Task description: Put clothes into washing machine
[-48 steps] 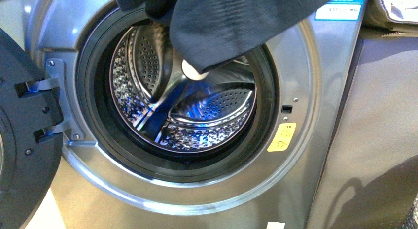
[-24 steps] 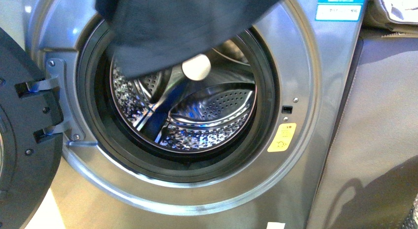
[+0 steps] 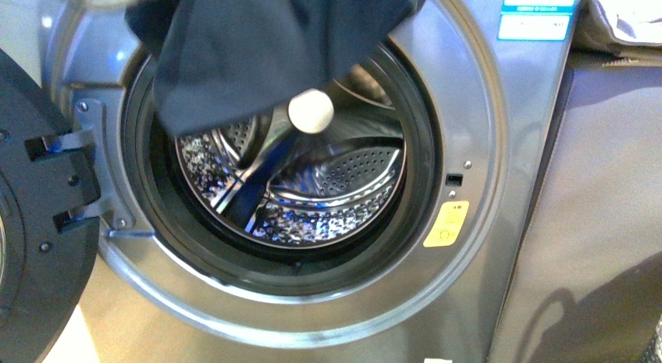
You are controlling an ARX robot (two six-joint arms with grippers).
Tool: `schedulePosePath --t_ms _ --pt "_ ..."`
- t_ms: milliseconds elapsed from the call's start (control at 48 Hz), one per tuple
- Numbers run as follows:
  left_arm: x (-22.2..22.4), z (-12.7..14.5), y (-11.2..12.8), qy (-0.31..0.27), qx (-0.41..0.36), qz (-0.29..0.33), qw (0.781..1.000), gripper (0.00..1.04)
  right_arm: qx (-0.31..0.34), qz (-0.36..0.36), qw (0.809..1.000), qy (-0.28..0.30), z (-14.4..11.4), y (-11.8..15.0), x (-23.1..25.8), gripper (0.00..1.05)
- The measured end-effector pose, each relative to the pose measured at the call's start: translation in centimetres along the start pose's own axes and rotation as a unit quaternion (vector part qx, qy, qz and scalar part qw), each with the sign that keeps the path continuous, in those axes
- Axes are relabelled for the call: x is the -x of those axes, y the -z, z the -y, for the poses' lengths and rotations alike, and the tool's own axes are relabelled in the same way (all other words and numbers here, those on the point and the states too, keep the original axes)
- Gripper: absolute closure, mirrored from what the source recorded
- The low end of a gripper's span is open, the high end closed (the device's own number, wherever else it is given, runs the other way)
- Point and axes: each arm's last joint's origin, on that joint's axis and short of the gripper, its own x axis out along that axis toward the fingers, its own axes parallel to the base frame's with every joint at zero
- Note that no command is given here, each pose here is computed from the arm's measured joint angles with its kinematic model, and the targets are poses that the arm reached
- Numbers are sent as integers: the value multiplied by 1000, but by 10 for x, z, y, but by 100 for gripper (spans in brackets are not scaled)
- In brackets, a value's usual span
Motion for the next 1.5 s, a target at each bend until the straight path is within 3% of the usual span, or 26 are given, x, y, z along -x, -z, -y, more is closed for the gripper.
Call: schedulePosePath --t_ms 334,438,855,1293,1501 --pt "22 -4 44 11 -16 -72 997 97 0 0 1000 0 0 0 0 7" --pt "21 -6 52 5 -16 -76 997 97 0 0 1000 0 0 0 0 7" --pt "5 -21 120 -33 -17 -143 989 97 0 0 1000 0 0 0 0 7" --pt "-50 -34 139 -69 -61 -77 993 97 0 0 1000 0 0 0 0 7" --pt "-90 -31 164 -75 -69 -93 990 97 0 0 1000 0 0 0 0 7"
